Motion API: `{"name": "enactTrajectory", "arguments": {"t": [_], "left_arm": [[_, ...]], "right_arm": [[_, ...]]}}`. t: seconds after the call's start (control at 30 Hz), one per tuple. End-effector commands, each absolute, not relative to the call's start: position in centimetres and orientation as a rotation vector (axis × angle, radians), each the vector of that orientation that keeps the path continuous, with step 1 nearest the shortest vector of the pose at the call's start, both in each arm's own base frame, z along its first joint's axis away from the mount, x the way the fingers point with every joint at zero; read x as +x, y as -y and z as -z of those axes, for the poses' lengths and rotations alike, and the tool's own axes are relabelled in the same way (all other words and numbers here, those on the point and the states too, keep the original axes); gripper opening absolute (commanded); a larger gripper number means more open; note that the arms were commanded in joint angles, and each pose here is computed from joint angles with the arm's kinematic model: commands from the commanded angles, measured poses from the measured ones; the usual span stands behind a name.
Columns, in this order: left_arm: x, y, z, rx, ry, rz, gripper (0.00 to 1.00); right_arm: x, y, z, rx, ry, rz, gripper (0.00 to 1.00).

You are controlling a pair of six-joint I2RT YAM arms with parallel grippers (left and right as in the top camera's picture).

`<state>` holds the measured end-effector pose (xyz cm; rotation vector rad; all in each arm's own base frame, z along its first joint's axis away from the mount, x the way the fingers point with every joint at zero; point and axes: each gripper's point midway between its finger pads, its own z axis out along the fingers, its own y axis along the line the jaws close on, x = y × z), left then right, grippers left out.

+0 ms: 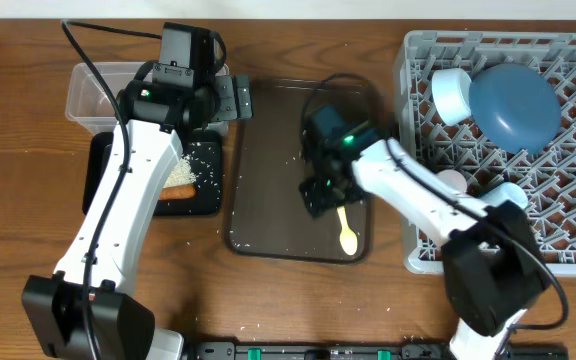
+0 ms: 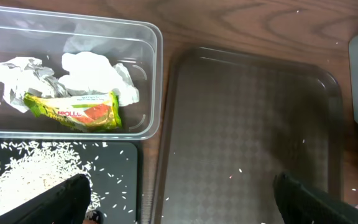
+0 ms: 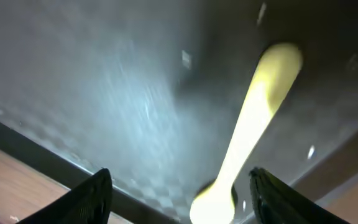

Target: Sort waste into correct bins and load items into the dishwasher rack

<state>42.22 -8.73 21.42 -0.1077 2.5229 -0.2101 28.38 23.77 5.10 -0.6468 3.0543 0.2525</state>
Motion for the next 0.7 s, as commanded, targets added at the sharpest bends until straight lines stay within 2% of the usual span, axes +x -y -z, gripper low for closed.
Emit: {"name": "enactTrajectory", "arguments": {"t": [0.0, 0.23, 0.57, 0.67], "left_arm": [[42.4, 8.5, -21.0, -0.116, -2.534, 0.2, 0.96], [42.4, 8.5, -21.0, -0.116, -2.534, 0.2, 0.96], [42.4, 8.5, -21.0, -0.116, -2.534, 0.2, 0.96], [42.4, 8.5, -21.0, -0.116, -2.534, 0.2, 0.96]], "right_arm": [[27.2, -22.4, -3.0, -0.696, -3.103, -0.012, 0.65], [25.3, -21.0, -0.5, -0.591, -3.212, 0.108, 0.61], [23.1, -19.4, 0.8, -0.467, -3.306, 0.159, 0.61], [22.4, -19.2, 1.3, -0.459, -3.328, 0.154, 0.57]]}}
